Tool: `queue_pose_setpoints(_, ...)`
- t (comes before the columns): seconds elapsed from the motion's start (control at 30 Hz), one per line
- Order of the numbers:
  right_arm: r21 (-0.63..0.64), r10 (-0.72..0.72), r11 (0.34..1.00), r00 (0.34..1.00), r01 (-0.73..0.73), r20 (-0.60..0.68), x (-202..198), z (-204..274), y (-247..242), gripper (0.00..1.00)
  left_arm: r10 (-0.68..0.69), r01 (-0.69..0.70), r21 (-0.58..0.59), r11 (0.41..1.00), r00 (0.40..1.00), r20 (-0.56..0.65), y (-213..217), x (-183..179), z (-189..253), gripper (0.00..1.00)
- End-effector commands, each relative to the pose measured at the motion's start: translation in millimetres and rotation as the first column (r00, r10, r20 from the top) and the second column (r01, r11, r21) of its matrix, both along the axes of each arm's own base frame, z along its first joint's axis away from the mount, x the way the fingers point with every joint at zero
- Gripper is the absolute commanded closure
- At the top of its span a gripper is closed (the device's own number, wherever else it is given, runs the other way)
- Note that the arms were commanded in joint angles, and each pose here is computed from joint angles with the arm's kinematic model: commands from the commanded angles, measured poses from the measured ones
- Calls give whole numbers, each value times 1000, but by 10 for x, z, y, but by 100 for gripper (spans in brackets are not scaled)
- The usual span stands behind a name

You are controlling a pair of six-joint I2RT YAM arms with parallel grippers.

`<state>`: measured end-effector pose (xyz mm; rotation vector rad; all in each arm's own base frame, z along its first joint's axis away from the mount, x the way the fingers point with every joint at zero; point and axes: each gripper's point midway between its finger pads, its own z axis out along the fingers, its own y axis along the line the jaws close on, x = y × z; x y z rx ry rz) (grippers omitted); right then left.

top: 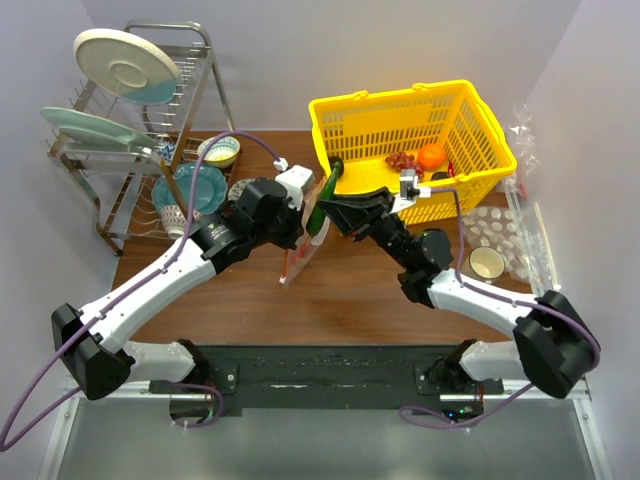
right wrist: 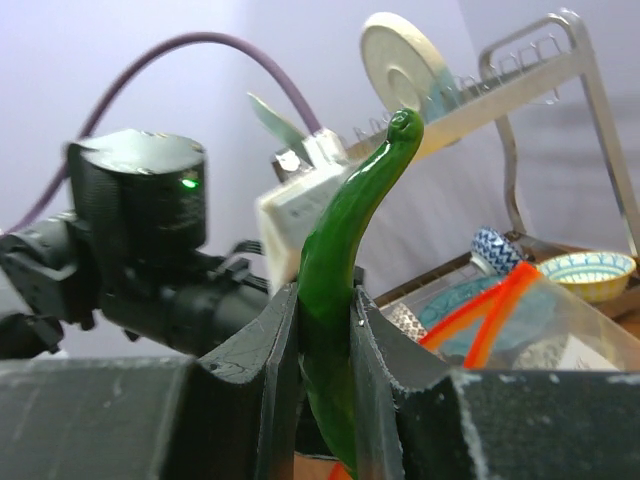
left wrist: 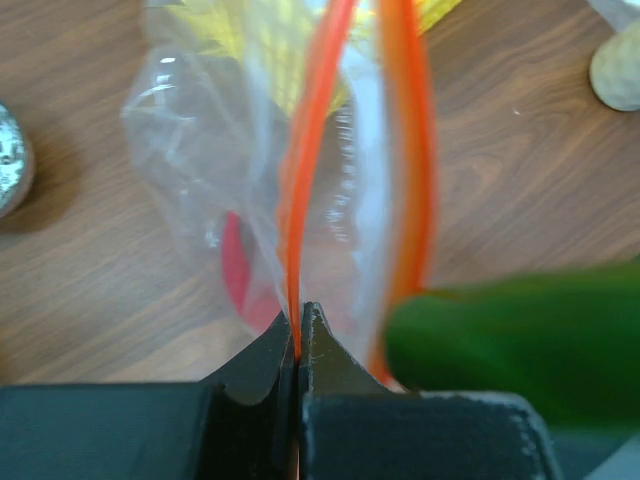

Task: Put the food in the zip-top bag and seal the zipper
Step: Place the fake vegetable in the zipper food storage bag.

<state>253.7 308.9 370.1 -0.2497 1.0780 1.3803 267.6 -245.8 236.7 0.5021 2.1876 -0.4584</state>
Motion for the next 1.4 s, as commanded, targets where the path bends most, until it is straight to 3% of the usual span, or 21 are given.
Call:
queue_pose_setpoints(0.0, 199, -75, 979, 986, 45, 150, -97, 357, -236, 100, -33, 33, -108, 994, 999, 4, -161, -26, 196, 100)
queue_pose_setpoints(0.13, 201, -79, 978, 987, 49, 143, -51, 286, -216, 100, -43, 43, -119, 992, 999, -2, -182, -41, 151, 100)
queue_pose_setpoints(0.5, 202, -111, 977, 969, 67, 219, -228, 679, -354, 100, -36, 35, -106, 994, 999, -12, -201, -6, 15, 100)
queue_pose_setpoints(0.97, 265, -124, 963, 964, 59, 235, -118, 710, -299, 100, -155, 140, -233, 962, 987, -49, -384, -254, 258, 100)
queue_pose_setpoints(1.37, 157, -132, 983, 960, 94, 246, -96, 336, -226, 100, -171, 171, -342, 924, 985, 31, -362, -383, 895, 100)
